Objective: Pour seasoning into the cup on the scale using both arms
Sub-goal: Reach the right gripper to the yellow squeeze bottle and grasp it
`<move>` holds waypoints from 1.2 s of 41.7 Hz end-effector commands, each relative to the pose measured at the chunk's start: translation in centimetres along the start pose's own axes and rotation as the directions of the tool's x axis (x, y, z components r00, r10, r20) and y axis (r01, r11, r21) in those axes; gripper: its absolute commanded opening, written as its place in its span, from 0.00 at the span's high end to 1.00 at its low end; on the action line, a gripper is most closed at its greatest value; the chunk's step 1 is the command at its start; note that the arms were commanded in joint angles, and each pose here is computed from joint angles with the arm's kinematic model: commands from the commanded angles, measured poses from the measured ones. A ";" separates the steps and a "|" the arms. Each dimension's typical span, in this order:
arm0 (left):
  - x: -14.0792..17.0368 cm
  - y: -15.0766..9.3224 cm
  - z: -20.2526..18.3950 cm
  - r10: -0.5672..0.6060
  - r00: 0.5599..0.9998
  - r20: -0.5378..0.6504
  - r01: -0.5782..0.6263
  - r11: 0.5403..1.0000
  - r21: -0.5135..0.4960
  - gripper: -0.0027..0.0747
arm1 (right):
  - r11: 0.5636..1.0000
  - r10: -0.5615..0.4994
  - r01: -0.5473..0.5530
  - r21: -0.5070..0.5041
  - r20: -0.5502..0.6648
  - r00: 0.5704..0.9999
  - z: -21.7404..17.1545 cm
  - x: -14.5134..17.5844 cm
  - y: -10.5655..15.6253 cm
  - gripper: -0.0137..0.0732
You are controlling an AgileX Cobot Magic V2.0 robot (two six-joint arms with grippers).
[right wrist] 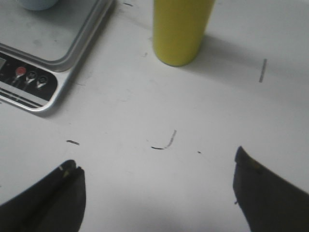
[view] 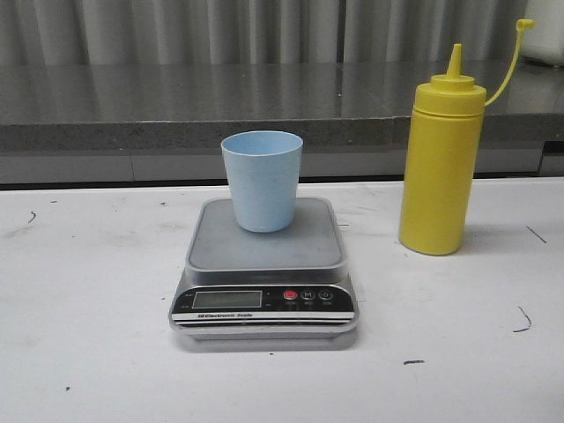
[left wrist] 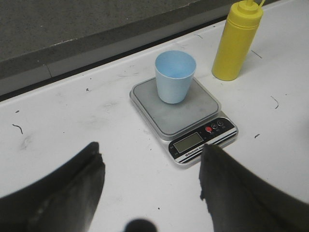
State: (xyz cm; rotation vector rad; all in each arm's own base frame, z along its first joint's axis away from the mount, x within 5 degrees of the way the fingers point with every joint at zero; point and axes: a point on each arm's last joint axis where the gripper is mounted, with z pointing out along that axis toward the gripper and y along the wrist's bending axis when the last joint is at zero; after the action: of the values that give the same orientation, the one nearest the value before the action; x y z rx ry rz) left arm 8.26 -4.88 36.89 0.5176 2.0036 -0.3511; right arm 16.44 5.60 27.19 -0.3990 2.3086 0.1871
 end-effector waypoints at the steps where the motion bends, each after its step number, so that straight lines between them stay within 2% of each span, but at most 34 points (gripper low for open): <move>1: -1.2 0.0 -0.5 -0.012 0.996 0.091 0.011 1.000 0.004 0.41 | 1.000 0.020 -0.018 -0.019 0.130 0.991 1.3 -1.9 0.4 0.09; 11: -1.2 0.0 -0.5 -0.012 0.996 0.091 0.011 1.000 0.004 0.41 | 0.999 0.031 -0.038 0.021 0.274 0.961 6.9 -1.9 -0.2 0.09; 24: -1.2 0.0 -0.5 -0.012 0.996 0.091 0.011 1.000 0.004 0.41 | 0.995 0.026 -0.064 0.073 0.435 0.900 13.0 -1.8 -0.9 0.09; 33: -1.2 0.0 -0.5 -0.012 0.996 0.091 0.011 1.000 0.004 0.41 | 0.985 0.043 -0.122 0.119 0.518 0.855 15.0 -1.5 -2.0 0.09; 50: -1.2 0.0 -0.5 -0.012 0.996 0.091 0.011 1.000 0.004 0.41 | 0.982 0.023 -0.127 0.137 0.587 0.810 18.5 -3.6 -2.6 0.09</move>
State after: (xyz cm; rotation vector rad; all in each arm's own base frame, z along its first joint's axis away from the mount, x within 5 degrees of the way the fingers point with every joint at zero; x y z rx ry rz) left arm 8.26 -4.88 36.89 0.5176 2.0036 -0.3511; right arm 30.87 8.63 14.62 -0.1586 1.8651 0.1242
